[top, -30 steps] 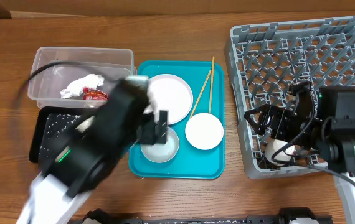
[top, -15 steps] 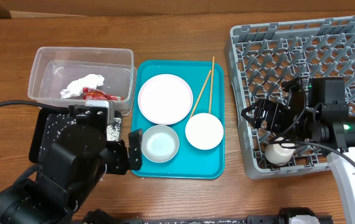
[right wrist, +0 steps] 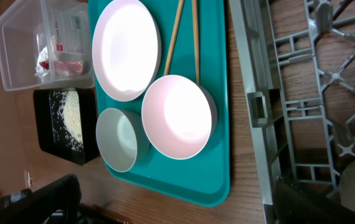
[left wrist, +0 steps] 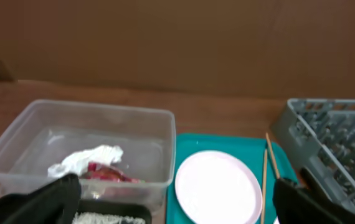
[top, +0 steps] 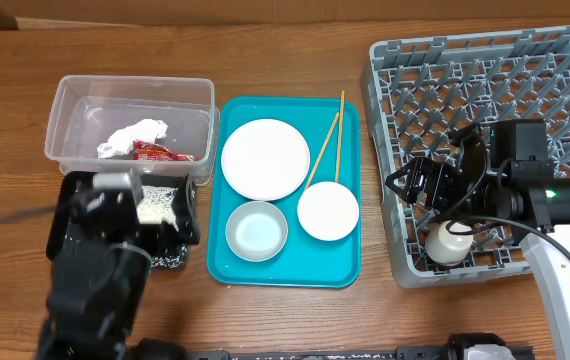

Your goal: Sort waste into correct bins and load items into the dishwasher

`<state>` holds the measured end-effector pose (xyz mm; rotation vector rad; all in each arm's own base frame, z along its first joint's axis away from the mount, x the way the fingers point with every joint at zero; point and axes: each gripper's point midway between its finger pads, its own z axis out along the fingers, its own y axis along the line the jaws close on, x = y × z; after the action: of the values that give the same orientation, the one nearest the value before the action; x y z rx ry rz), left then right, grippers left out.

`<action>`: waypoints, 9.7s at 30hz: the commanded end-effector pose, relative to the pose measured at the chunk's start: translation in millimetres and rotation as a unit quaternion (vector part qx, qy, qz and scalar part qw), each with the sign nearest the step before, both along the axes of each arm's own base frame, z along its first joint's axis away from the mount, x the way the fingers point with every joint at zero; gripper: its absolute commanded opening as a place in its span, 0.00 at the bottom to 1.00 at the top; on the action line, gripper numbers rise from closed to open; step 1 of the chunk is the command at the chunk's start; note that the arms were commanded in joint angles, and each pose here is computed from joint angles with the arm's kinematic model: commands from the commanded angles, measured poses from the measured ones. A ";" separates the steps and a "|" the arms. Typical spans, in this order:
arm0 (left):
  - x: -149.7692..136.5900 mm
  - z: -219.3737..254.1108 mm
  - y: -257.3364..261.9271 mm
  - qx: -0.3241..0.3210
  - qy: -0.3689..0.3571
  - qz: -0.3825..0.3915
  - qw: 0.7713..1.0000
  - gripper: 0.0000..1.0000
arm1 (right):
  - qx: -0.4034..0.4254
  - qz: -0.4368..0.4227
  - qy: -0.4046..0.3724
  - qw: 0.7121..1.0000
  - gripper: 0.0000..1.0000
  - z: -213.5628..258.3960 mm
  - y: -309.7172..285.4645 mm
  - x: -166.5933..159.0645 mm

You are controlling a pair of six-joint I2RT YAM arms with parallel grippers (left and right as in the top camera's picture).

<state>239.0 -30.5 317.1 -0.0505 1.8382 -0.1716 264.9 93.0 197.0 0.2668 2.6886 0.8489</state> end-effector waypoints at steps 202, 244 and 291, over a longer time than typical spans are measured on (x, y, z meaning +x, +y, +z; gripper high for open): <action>-0.7 -155.7 -28.5 -0.019 -0.103 -0.104 0.989 1.00 | -0.620 -0.456 -0.074 0.634 0.04 63.0 -243.6 54.4; -0.7 -155.7 -28.5 -0.019 -0.103 -0.104 0.989 1.00 | -0.572 -0.218 -0.006 0.790 0.66 -12.3 -96.8 98.0; -0.7 -155.7 -28.5 -0.019 -0.103 -0.104 0.989 1.00 | -0.280 0.005 0.014 0.960 0.04 -126.8 88.4 142.5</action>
<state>238.5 -59.1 161.3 0.1328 1.6380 -0.3372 388.0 170.2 10.6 0.1686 2.9500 -0.0425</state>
